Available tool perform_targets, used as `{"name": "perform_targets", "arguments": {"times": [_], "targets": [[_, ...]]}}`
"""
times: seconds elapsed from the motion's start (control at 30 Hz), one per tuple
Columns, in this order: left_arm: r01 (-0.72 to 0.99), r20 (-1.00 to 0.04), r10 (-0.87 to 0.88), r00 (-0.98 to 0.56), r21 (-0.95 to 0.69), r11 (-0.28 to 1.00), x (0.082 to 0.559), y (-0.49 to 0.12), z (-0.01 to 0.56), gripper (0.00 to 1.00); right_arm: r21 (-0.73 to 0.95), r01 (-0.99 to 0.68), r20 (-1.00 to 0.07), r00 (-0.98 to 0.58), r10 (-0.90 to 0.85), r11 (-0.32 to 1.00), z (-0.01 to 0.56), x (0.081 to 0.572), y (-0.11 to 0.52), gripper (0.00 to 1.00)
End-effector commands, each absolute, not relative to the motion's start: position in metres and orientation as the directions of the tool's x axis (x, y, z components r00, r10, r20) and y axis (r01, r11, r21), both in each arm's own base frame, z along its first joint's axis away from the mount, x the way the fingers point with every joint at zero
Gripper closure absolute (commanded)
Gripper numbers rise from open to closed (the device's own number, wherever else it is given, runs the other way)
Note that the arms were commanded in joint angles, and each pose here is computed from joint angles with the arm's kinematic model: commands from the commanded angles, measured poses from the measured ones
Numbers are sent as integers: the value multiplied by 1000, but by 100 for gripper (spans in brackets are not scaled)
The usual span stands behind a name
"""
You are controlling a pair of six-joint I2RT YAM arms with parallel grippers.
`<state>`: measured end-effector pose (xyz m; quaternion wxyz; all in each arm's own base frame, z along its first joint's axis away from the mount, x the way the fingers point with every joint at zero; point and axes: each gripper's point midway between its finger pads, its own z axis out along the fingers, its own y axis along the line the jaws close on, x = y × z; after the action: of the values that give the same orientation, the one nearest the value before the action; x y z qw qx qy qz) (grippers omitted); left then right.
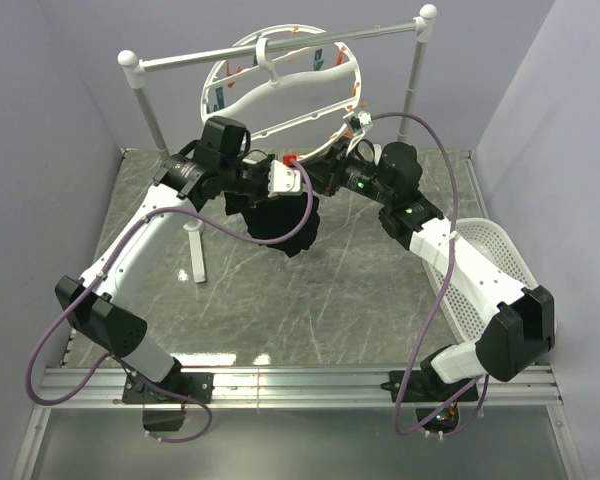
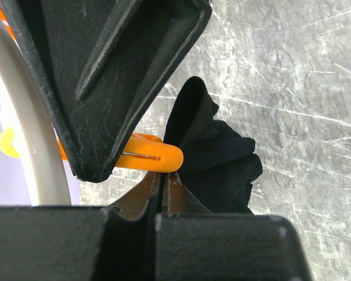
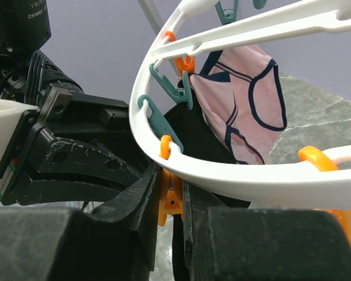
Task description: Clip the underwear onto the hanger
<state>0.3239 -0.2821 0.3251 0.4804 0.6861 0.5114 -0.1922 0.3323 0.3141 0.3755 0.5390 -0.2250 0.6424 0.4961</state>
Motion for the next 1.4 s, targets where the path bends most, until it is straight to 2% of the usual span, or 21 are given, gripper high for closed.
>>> {"name": "perform_targets", "arguments": {"times": [0.0,0.6,1.37], "targets": [[861,-763,460,455,509,-8,323,-289,352,100,354,-866,-930,-286,231,354,388,321,318,100],[881,-805,400,437,473,-10,314,-290,368,100,225,-903,-972,-181,149,367,373,317,316,100],[862,-804,354,477,507,-10,309,-284,385,100,157,-925,-987,-136,86,346,357,313,316,100]]}}
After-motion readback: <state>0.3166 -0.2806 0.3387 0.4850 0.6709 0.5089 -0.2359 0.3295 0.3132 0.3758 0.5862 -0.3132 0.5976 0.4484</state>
